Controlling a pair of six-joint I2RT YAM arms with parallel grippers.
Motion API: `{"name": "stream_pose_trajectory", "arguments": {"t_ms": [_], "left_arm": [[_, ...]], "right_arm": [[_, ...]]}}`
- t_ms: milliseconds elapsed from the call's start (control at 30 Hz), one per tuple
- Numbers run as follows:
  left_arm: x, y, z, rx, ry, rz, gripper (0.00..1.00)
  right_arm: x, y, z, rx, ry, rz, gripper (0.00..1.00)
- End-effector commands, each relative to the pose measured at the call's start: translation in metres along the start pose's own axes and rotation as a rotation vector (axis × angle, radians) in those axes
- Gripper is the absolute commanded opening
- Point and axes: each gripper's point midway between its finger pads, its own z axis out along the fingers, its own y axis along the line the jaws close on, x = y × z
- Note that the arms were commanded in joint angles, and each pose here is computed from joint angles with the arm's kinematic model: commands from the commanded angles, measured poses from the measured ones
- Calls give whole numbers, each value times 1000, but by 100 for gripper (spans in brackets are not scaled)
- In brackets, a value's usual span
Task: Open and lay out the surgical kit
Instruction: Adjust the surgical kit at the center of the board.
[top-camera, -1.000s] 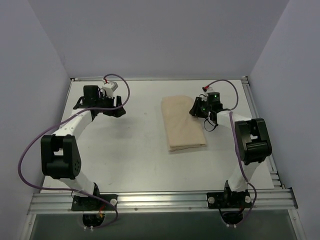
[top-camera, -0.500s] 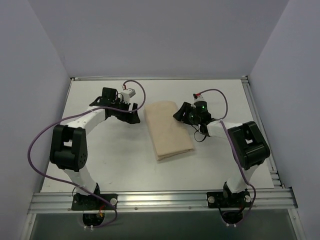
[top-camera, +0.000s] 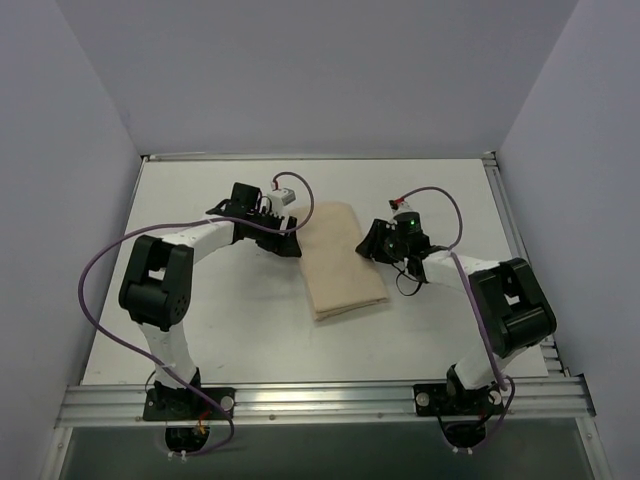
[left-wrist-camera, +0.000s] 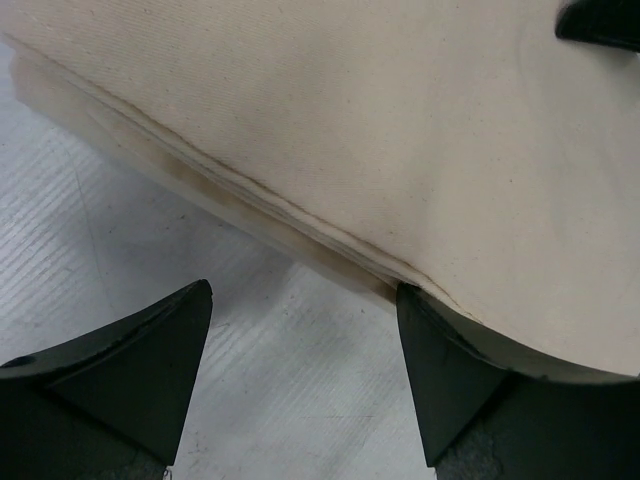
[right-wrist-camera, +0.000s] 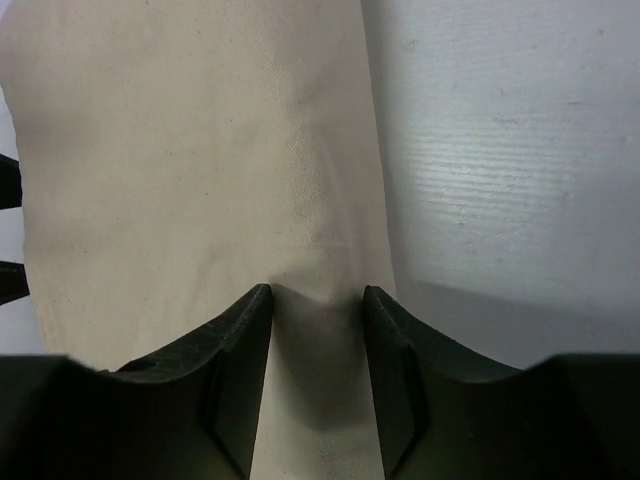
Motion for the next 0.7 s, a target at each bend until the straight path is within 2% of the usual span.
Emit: {"name": "stream_pose_trajectory", "arguments": {"t_ms": [0,133,167,267,367,533,667], "left_arm": [[-42,-3,-6,9,-108,55,83],[-56,14,-10,-25,-133,34,79],[-61,19,-14,-34,-145,30,78],[-74,44,-31,-82,-177,-1,77],[-82,71,-50,-133,-191,-32,77],[-90,102,-85,-205,-229,-76,77],[-76,118,-106,-288,-208,-125,78]], "right_arm": [[13,17,-2,-71,26,41,35],[20,45,7,-161,3,111,24],[16,53,12,-187,-25,123,17],[11,77,20,-261,-103,215,10],[3,97,32,-312,-157,292,8],[2,115,54,-292,-191,269,9],[0,124,58,-302,-205,273,14]]}}
